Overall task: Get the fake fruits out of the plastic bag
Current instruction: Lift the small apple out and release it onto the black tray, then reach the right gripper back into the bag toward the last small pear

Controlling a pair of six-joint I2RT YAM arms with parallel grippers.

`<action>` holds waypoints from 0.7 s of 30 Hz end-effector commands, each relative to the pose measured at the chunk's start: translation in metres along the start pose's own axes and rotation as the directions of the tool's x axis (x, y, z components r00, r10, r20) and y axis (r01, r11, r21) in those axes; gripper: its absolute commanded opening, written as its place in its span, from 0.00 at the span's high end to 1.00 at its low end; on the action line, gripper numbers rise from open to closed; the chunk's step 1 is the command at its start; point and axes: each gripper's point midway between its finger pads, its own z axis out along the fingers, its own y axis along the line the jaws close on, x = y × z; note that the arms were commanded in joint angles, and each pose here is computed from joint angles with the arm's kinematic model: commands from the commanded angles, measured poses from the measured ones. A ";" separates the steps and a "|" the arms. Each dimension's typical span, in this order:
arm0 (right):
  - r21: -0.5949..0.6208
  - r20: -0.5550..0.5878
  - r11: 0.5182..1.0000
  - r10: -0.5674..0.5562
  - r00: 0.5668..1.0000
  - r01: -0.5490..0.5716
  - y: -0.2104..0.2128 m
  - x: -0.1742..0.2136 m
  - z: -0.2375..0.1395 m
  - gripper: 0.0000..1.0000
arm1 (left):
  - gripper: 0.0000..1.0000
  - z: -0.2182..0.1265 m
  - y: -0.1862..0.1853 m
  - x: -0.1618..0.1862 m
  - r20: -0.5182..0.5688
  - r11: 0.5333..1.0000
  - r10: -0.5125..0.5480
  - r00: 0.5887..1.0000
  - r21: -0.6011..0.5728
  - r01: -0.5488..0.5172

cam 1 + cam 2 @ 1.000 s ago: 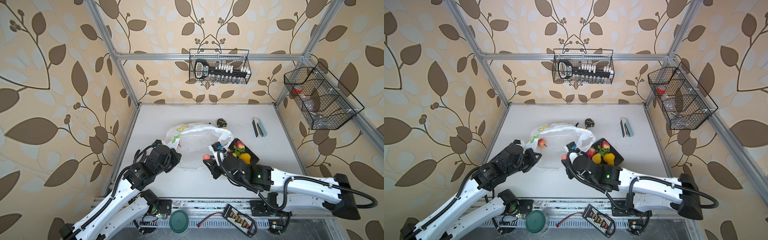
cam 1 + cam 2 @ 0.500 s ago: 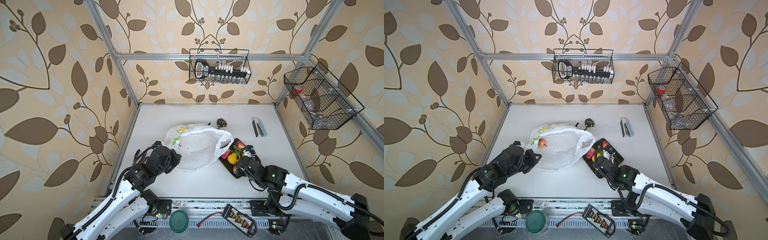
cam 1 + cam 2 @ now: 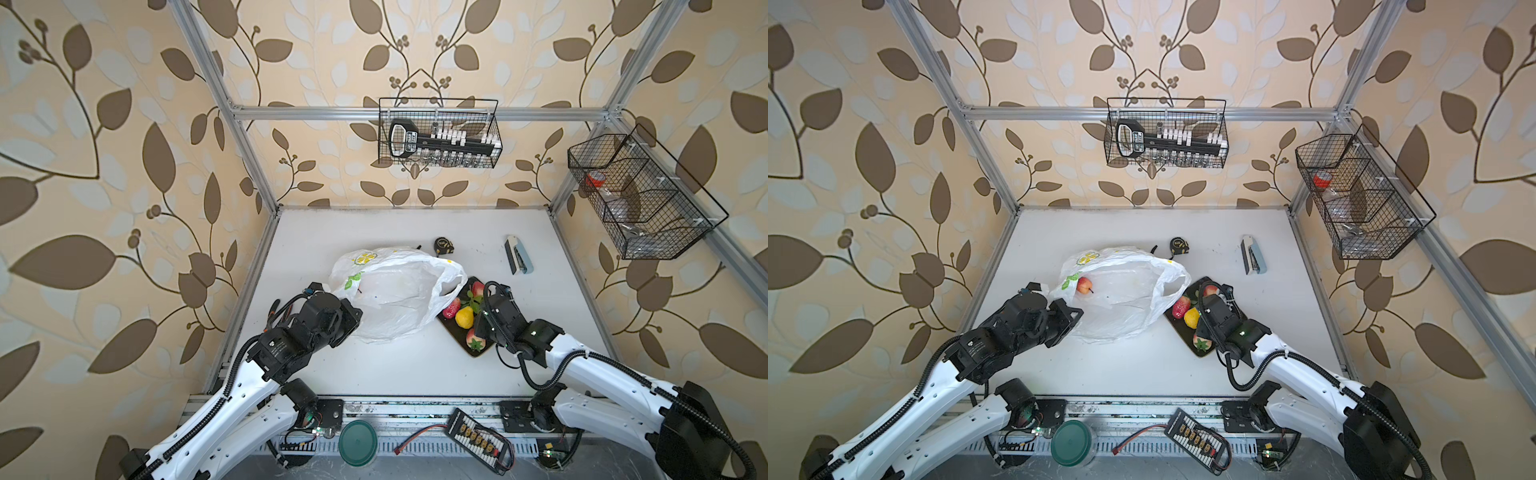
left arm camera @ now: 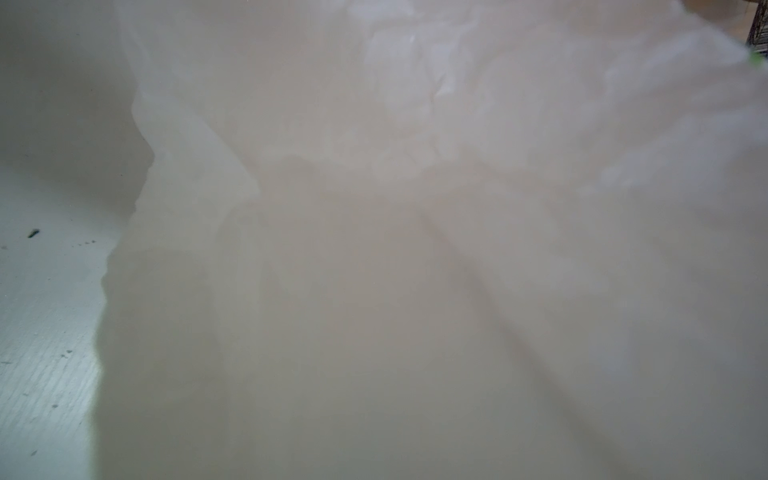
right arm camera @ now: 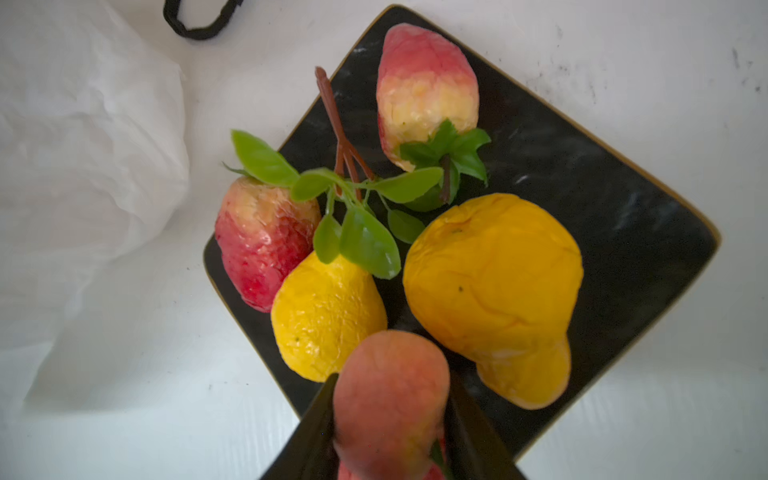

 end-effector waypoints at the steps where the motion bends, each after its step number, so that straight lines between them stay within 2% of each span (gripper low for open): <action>1: -0.034 -0.002 0.999 -0.006 1.000 0.006 0.003 0.000 -0.003 0.46 | 1.00 -0.008 -0.005 -0.008 0.037 1.000 -0.003 0.999 0.011 0.003; 3: -0.033 0.010 0.999 -0.004 1.000 0.004 0.002 -0.004 -0.010 0.41 | 1.00 -0.008 -0.006 -0.009 0.037 1.000 -0.005 0.999 0.014 0.004; 7: -0.032 0.040 0.999 -0.016 0.999 0.017 0.004 -0.019 -0.033 0.38 | 1.00 -0.007 -0.006 -0.008 0.034 1.000 -0.002 0.999 0.012 0.002; 10: -0.091 0.080 0.993 -0.065 0.995 0.073 0.024 -0.040 -0.058 0.43 | 1.00 -0.005 -0.005 -0.007 0.029 1.000 -0.004 1.000 0.010 0.004; 12: -0.179 0.136 0.972 -0.129 0.982 0.152 0.051 -0.052 -0.078 0.46 | 1.00 -0.004 -0.005 -0.007 0.027 1.000 -0.006 1.000 0.011 0.005; 14: -0.299 0.217 0.921 -0.190 0.957 0.251 0.088 -0.056 -0.102 0.48 | 1.00 -0.003 -0.005 -0.006 0.025 1.000 -0.004 1.000 0.009 0.004; 17: -0.446 0.325 0.804 -0.263 0.908 0.392 0.144 -0.048 -0.131 0.49 | 1.00 -0.002 -0.006 -0.006 0.025 1.000 -0.002 1.000 0.014 0.002; 18: -0.471 0.354 0.768 -0.286 0.891 0.434 0.160 -0.042 -0.138 0.49 | 1.00 -0.002 -0.006 -0.006 0.025 1.000 -0.003 1.000 0.014 0.003; 21: -0.497 0.394 0.699 -0.347 0.851 0.514 0.202 -0.024 -0.135 0.50 | 1.00 -0.002 -0.004 -0.006 0.023 1.000 -0.007 1.000 0.012 0.007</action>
